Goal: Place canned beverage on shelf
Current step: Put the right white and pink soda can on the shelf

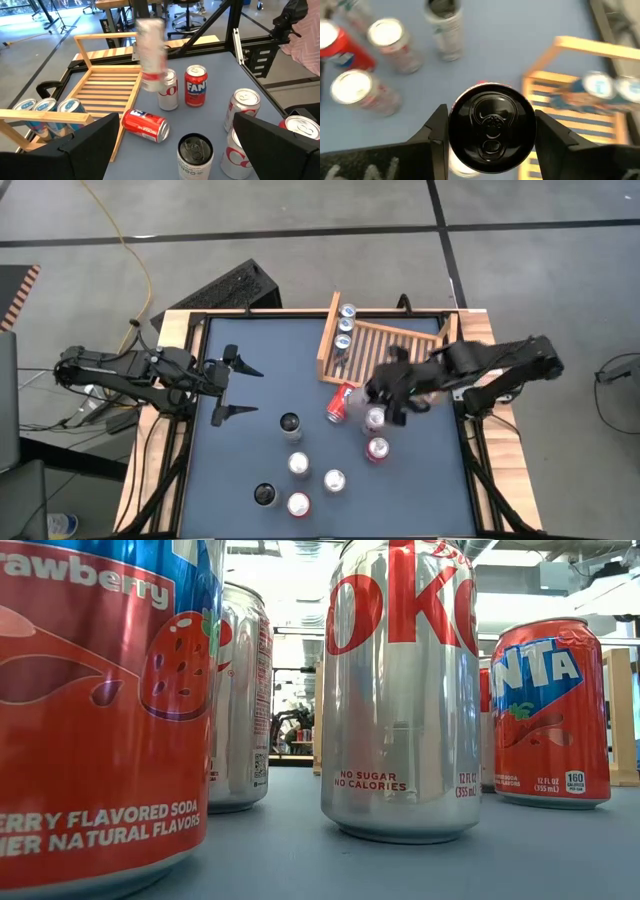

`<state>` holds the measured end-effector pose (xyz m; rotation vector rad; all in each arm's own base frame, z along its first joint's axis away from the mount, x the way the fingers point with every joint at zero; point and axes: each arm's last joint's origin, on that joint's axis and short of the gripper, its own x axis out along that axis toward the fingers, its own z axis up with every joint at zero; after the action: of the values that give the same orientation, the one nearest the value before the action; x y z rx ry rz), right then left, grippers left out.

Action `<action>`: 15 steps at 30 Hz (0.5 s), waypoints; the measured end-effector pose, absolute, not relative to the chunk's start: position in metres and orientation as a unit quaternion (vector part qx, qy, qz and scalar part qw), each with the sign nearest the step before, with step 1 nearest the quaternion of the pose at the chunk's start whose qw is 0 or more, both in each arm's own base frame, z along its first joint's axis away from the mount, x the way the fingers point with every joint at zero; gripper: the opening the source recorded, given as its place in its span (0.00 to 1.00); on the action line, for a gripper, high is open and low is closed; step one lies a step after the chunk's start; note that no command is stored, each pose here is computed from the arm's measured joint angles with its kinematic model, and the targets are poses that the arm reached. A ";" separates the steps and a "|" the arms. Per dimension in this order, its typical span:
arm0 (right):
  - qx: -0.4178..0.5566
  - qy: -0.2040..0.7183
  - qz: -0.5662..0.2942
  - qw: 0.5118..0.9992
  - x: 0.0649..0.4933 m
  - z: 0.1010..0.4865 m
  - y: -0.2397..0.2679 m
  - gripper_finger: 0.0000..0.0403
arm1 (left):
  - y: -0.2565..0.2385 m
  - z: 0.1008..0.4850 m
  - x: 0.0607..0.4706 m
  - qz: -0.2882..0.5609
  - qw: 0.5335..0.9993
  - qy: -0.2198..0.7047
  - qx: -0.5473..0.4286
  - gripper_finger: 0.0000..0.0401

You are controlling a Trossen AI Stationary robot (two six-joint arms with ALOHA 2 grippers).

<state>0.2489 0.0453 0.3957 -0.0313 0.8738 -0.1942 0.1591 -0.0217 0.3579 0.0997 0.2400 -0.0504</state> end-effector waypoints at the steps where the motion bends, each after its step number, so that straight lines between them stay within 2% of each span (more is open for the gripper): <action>1: -0.014 0.422 -0.111 0.899 0.241 0.400 0.037 0.44 | -0.022 0.358 0.159 -0.025 0.991 0.120 0.050 0.95; 9: -0.024 0.472 -0.223 0.853 0.200 0.409 -0.029 0.44 | -0.021 0.358 0.159 -0.022 0.991 0.120 0.051 0.95; 15: -0.009 0.484 -0.244 0.841 0.182 0.412 -0.080 0.44 | -0.021 0.356 0.159 -0.022 0.990 0.128 0.052 0.95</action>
<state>0.1822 -0.0798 0.4120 -0.0201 1.0221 -0.5150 0.1587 -0.0214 0.3564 0.1049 0.2566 -0.0438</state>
